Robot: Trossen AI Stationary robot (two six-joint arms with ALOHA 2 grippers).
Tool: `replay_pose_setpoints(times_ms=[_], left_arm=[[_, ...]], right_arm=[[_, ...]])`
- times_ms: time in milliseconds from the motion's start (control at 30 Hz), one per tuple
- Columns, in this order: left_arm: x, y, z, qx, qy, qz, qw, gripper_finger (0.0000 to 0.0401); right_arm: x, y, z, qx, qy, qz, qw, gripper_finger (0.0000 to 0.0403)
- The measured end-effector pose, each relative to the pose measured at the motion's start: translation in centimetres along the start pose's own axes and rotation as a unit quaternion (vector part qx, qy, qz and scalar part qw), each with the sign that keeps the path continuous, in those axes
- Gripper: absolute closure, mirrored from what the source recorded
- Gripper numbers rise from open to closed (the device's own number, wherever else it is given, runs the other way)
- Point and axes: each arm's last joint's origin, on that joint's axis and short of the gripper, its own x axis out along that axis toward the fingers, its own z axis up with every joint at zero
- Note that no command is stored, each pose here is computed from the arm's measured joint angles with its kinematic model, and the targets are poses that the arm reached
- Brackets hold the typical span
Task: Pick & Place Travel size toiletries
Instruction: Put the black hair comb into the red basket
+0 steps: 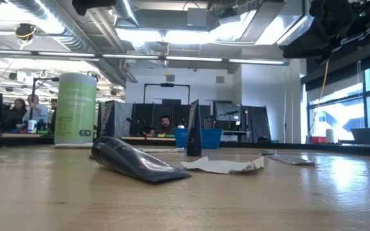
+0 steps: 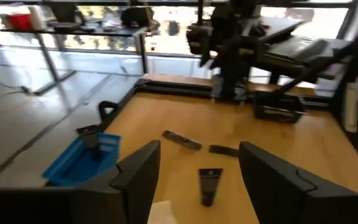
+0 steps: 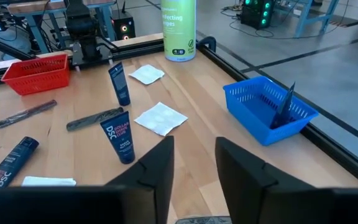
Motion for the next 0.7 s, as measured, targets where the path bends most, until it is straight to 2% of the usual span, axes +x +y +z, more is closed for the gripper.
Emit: replay_pose_setpoints(times_ms=[233, 500, 700], left_arm=[[1.1, -1.3, -0.5, 0.01, 0.029, -0.058, 0.998, 0.0188], [3.7, -3.4, -1.9, 0.032, 0.095, -0.089, 0.991, 0.0189], [4.8, -5.0, -3.5, 0.061, 0.159, -0.11, 0.979, 0.0189]], right_arm=[[0.0, 0.0, 0.0, 0.0, 0.0, 0.0, 1.0, 0.0269], [0.0, 0.0, 0.0, 0.0, 0.0, 0.0, 1.0, 0.0258], [0.0, 0.0, 0.0, 0.0, 0.0, 0.0, 1.0, 0.0251]])
